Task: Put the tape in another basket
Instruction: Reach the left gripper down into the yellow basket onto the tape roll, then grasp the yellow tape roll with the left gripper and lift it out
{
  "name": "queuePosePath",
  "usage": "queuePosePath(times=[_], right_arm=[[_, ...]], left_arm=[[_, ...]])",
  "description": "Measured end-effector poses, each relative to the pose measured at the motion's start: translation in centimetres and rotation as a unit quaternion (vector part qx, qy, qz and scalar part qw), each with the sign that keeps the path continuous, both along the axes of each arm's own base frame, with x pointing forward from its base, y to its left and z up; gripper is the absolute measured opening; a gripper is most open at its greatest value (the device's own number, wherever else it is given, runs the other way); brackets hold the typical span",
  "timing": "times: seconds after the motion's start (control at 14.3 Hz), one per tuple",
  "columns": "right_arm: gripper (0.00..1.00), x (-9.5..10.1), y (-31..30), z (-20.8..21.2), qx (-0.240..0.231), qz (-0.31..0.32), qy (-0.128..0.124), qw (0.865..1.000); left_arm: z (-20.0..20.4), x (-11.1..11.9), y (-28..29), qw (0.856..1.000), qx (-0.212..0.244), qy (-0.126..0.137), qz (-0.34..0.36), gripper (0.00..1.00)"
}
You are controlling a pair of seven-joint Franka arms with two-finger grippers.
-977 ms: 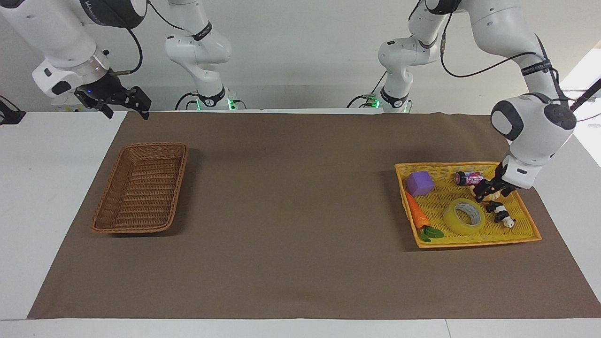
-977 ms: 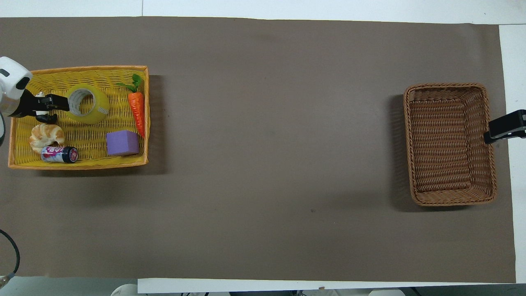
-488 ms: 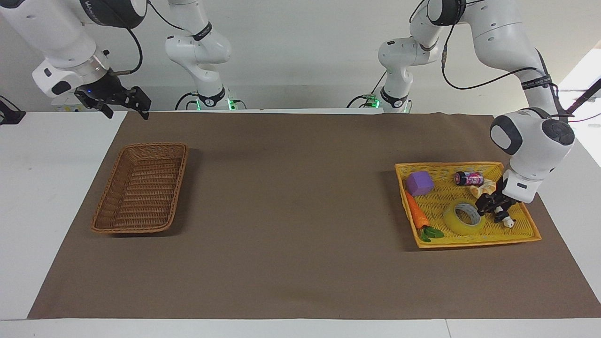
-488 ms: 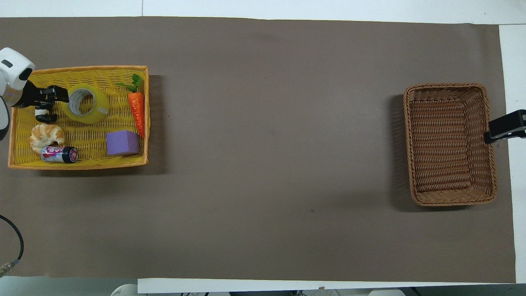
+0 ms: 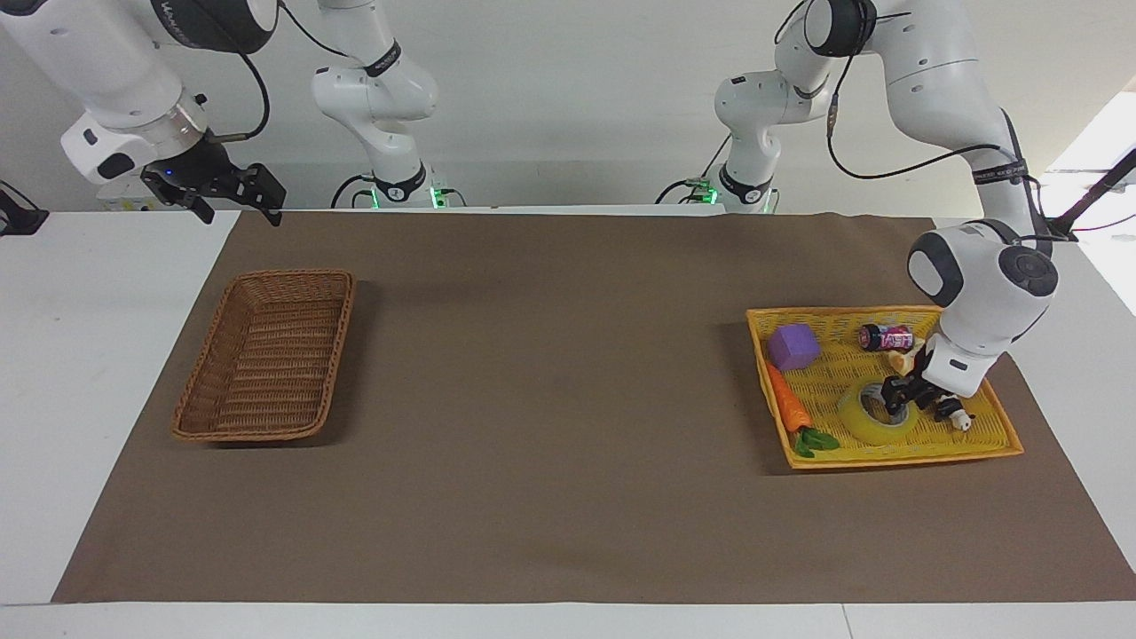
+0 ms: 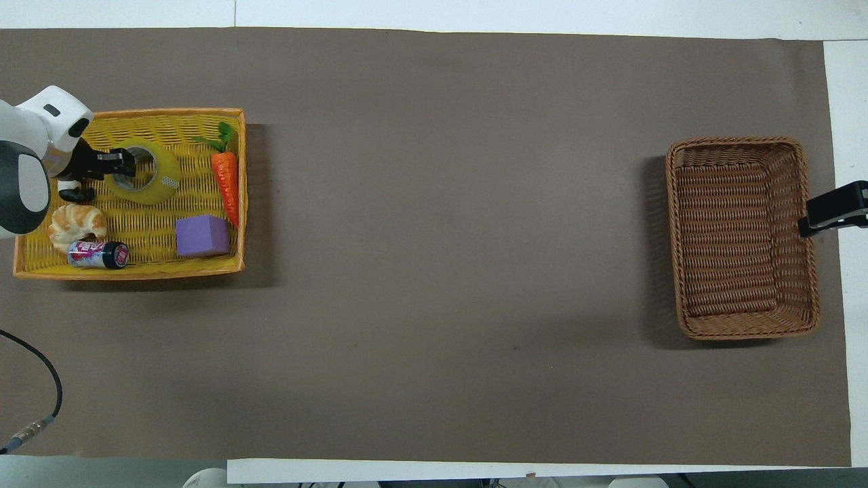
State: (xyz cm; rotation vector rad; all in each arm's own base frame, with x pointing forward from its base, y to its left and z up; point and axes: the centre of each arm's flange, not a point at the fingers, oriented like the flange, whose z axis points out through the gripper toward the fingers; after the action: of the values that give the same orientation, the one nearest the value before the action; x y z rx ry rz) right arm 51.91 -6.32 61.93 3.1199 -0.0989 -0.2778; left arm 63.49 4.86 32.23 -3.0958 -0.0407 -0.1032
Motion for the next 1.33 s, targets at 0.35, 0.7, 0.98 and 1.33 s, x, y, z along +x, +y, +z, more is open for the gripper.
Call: queuePosePath(times=[0.35,0.7,0.98,1.33], right_arm=[[1.0,0.0,0.0,0.0,0.0,0.0,0.0,1.0],[1.0,0.0,0.0,0.0,0.0,0.0,0.0,1.0],[1.0,0.0,0.0,0.0,0.0,0.0,0.0,1.0],[1.0,0.0,0.0,0.0,0.0,0.0,0.0,1.0]], left_arm=[[-1.2,-0.4,0.6,1.0,0.0,0.011,0.004,0.46],[-2.0,-0.6,0.3,1.0,-0.001,0.012,0.003,0.38],[-1.7,-0.5,-0.1,1.0,-0.004,0.014,0.002,0.22],[5.2,2.1,-2.3,0.997,-0.064,0.028,0.035,0.22]])
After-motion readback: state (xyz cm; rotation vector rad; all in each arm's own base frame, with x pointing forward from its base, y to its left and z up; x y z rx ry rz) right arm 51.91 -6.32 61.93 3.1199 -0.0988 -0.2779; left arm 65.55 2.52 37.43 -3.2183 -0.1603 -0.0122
